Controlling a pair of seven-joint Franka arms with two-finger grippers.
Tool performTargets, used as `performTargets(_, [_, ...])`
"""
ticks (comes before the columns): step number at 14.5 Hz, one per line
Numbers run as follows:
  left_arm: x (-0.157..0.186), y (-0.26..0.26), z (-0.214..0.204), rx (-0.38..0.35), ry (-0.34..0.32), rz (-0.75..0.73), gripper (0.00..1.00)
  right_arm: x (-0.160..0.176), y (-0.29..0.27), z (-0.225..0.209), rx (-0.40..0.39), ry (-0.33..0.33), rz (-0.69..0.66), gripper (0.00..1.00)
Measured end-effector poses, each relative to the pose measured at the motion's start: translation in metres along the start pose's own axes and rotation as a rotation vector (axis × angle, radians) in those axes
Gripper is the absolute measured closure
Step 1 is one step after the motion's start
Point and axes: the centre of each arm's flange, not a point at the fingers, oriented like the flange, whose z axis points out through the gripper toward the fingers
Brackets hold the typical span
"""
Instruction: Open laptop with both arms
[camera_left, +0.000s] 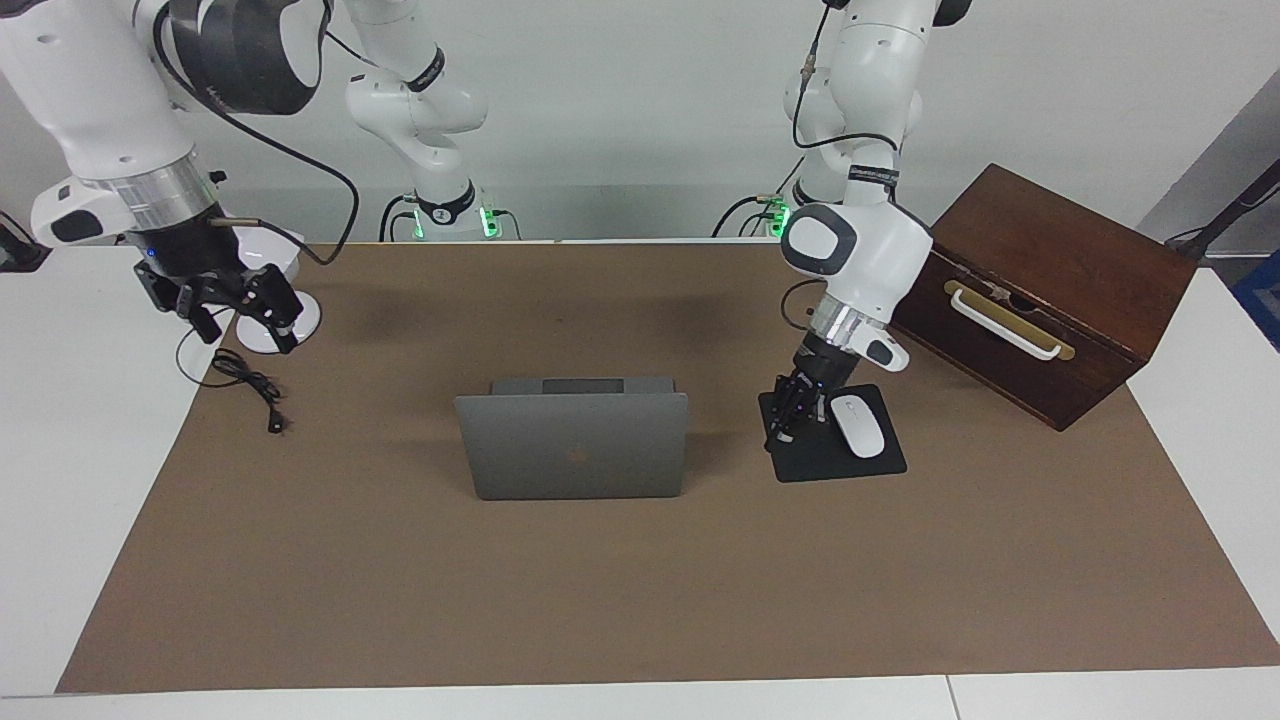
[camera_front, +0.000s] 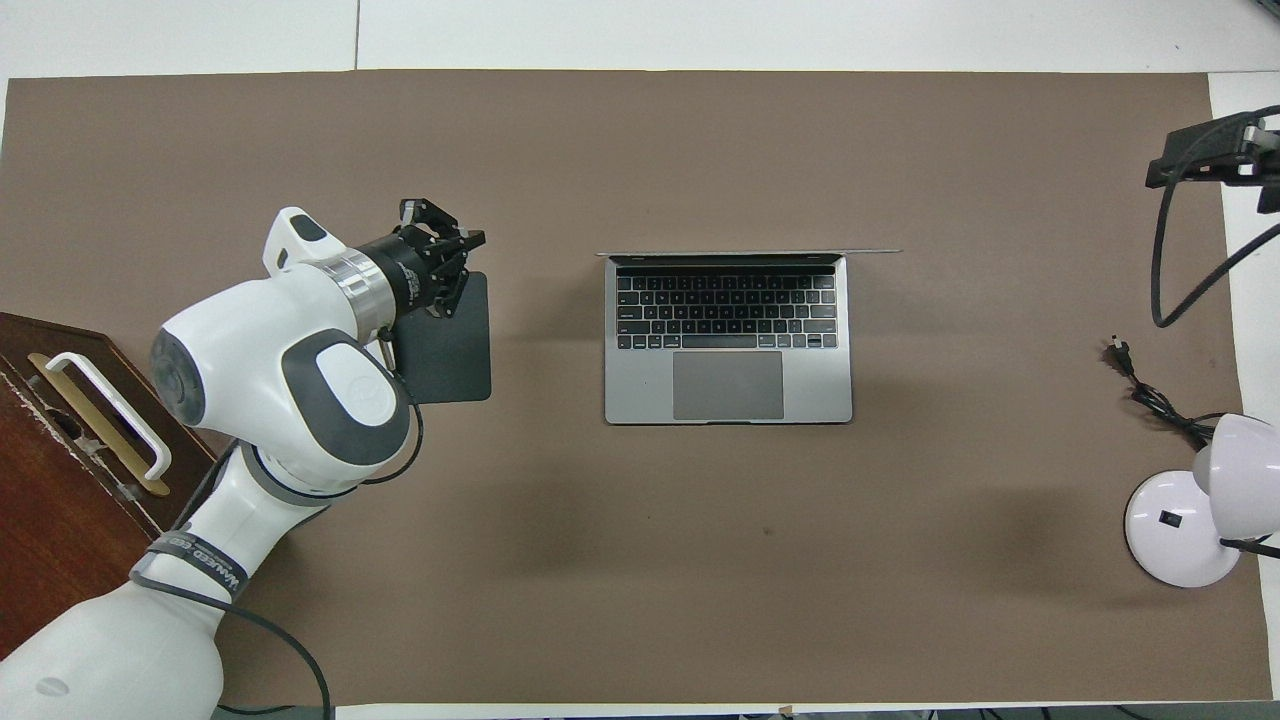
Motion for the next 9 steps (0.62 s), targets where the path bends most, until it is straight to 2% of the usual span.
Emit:
performTargets(3, [0.024, 0.034, -0.022, -0.061, 0.044, 0.079, 0.99, -0.012, 0.001, -0.011, -0.016, -0.034, -0.006, 0.0])
performTargets(9, [0.066, 0.08, -0.052, -0.131, 0.123, 0.275, 0.99, -0.012, 0.011, -0.013, -0.022, -0.034, 0.007, 0.0])
